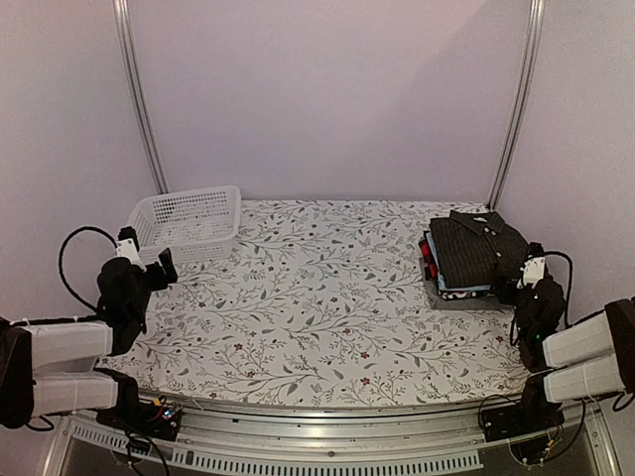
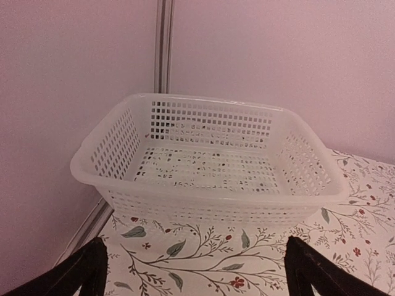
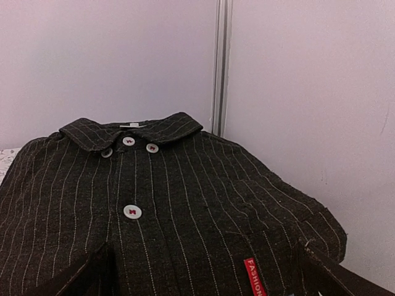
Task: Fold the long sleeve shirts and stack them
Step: Reset both arms
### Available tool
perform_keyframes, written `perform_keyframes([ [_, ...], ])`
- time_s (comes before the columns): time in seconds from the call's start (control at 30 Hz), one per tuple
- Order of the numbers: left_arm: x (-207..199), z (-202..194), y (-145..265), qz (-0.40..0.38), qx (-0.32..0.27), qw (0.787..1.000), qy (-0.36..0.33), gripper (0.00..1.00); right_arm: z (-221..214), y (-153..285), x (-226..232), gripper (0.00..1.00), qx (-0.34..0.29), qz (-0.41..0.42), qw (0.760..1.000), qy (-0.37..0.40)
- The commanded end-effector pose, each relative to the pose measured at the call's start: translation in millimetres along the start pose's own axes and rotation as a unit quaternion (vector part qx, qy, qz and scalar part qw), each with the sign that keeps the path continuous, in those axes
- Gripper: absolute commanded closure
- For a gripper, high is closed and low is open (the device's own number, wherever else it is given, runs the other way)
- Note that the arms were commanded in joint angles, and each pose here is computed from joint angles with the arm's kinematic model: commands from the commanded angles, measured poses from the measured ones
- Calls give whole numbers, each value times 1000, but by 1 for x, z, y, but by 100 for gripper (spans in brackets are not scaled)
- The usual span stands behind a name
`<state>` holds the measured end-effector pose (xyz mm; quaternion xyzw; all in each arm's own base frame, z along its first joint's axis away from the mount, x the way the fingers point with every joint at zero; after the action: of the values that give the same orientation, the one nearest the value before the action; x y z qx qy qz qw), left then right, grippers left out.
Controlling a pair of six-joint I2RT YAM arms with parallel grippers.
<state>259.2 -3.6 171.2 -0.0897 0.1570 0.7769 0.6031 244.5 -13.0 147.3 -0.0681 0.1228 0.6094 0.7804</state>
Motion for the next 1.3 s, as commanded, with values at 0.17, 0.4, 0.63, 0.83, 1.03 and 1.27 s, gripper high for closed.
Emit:
perform_keyframes([
  [0.17, 31, 20, -24, -15, -89, 996, 12, 0, 33, -41, 12, 1, -48, 45, 996, 62],
  [0.4, 29, 0, -42, -61, -75, 995, -20, 0, 38, -38, 11, 1, -73, 79, 994, 17],
  [0.63, 24, -2, -50, -72, -56, 996, -25, 0, 17, -41, 16, 1, -77, 75, 994, 1],
  [0.83, 23, -3, -53, -66, -53, 996, -27, 0, 17, -55, 15, 1, -55, 57, 997, -5],
  [1.03, 14, -7, -57, -85, -38, 994, -51, 0, 14, -60, 8, 1, -33, 20, 999, -24],
  [1.27, 7, -10, -60, -116, -22, 991, -67, 0, 14, -61, 8, 1, -35, 19, 999, -24],
])
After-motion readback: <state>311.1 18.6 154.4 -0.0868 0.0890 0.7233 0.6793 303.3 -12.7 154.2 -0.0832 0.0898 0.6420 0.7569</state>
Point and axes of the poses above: each gripper's point midway between its finger pads, its own y axis back along the fingers, its own x axis along the line the jaws close on, z = x × y, the point moved 7 cm from there along y, back along the fingers, and after that the axes turned 14 degrees about y, right-handed, at the moved point
